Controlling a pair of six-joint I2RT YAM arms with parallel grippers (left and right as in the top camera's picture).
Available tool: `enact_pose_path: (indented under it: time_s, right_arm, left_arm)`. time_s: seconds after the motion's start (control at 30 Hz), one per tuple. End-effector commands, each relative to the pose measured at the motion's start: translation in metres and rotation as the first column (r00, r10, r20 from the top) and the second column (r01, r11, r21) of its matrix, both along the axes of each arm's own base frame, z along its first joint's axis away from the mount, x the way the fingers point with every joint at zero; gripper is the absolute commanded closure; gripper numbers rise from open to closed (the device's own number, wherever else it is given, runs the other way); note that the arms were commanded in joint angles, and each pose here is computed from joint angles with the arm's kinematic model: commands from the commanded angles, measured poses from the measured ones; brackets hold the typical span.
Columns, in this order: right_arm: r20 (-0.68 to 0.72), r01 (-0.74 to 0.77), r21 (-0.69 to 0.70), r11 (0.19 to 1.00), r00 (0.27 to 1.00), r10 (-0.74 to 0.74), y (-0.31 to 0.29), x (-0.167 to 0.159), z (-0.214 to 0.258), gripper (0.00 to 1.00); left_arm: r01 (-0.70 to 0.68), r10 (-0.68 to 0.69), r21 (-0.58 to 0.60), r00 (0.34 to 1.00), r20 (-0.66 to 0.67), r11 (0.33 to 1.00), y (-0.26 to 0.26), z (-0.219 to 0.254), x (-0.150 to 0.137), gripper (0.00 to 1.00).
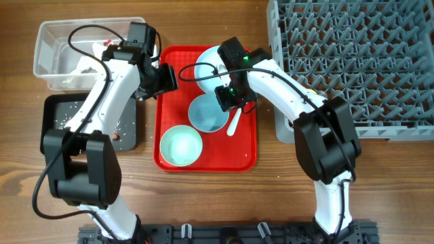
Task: Sort waste into correct bins and load items into the dishwasher rack
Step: 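Grasp the light-blue bowl rim with the right gripper and lift, then carry the light-blue bowl right and set it in the dish rack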
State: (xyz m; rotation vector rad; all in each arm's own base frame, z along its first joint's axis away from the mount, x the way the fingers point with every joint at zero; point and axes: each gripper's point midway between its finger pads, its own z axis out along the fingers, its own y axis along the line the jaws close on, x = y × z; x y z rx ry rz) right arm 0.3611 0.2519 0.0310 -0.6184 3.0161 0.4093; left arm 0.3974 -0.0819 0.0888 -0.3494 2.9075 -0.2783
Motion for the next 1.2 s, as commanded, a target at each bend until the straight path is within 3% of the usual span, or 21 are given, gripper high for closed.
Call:
enact_pose_path:
  time_s: [0.0, 0.1, 0.23, 0.33, 0.4, 0.47, 0.57, 0.63, 0.8, 0.87, 0.97, 1.17]
  right_arm:
    - [0.022, 0.023, 0.005, 1.0, 1.0, -0.023, -0.003, 0.008, 0.009, 0.96]
    - [0.126, 0.059, 0.029, 0.998, 0.99, -0.063, -0.014, 0.031, 0.052, 0.96]
    - [0.333, 0.186, -0.037, 0.982, 0.928, -0.164, -0.067, 0.064, 0.128, 0.96]
    - [0.504, 0.357, -0.075, 0.931, 0.819, -0.274, -0.123, 0.078, 0.188, 0.96]
    - [0.625, 0.509, -0.081, 0.857, 0.696, -0.354, -0.167, 0.083, 0.227, 0.96]
    - [0.71, 0.595, -0.082, 0.8, 0.598, -0.372, -0.197, 0.085, 0.255, 0.96]
    - [0.853, 0.762, -0.123, 0.636, 0.409, -0.326, -0.252, 0.093, 0.291, 0.96]
    - [0.909, 0.819, -0.176, 0.546, 0.348, -0.23, -0.276, 0.103, 0.303, 0.96]
    - [0.911, 0.811, -0.356, 0.465, 0.412, -0.021, -0.294, 0.141, 0.293, 0.96]
    - [0.895, 0.824, -0.423, 0.377, 0.444, 0.036, -0.303, 0.148, 0.283, 0.96]
    - [0.86, 0.793, -0.493, 0.358, 0.506, 0.065, -0.305, 0.159, 0.259, 0.96]
    - [0.827, 0.762, -0.544, 0.351, 0.558, 0.072, -0.305, 0.169, 0.229, 0.95]
  left_arm:
    - [-0.013, 0.013, 0.002, 1.0, -0.015, 1.0, 0.001, -0.005, -0.002, 0.31]
    - [-0.014, 0.014, 0.002, 1.0, -0.014, 1.0, 0.001, -0.005, -0.002, 0.3]
    - [-0.014, 0.014, 0.001, 1.0, -0.01, 1.0, 0.001, -0.005, -0.001, 0.23]
    - [-0.013, 0.013, 0.001, 1.0, -0.01, 1.0, 0.001, -0.005, -0.001, 0.15]
    - [-0.013, 0.013, 0.001, 1.0, -0.009, 1.0, 0.001, -0.005, -0.001, 0.07]
    - [-0.013, 0.013, 0.001, 1.0, 0.0, 1.0, 0.001, -0.004, 0.001, 0.06]
    - [-0.016, 0.016, 0.006, 1.0, 0.023, 1.0, 0.002, -0.003, 0.007, 0.04]
    - [-0.017, 0.017, 0.003, 0.999, 0.045, 1.0, 0.001, -0.001, 0.012, 0.02]
    - [-0.048, 0.049, -0.007, 0.994, 0.101, 0.999, 0.013, 0.016, 0.024, 0.02]
    - [-0.105, 0.107, -0.026, 0.983, 0.152, 0.994, 0.033, 0.037, 0.033, 0.01]
    - [-0.226, 0.234, -0.061, 0.949, 0.21, 0.972, 0.066, 0.062, 0.04, 0.0]
    - [-0.382, 0.398, -0.112, 0.888, 0.23, 0.918, 0.113, 0.075, 0.041, 0.0]
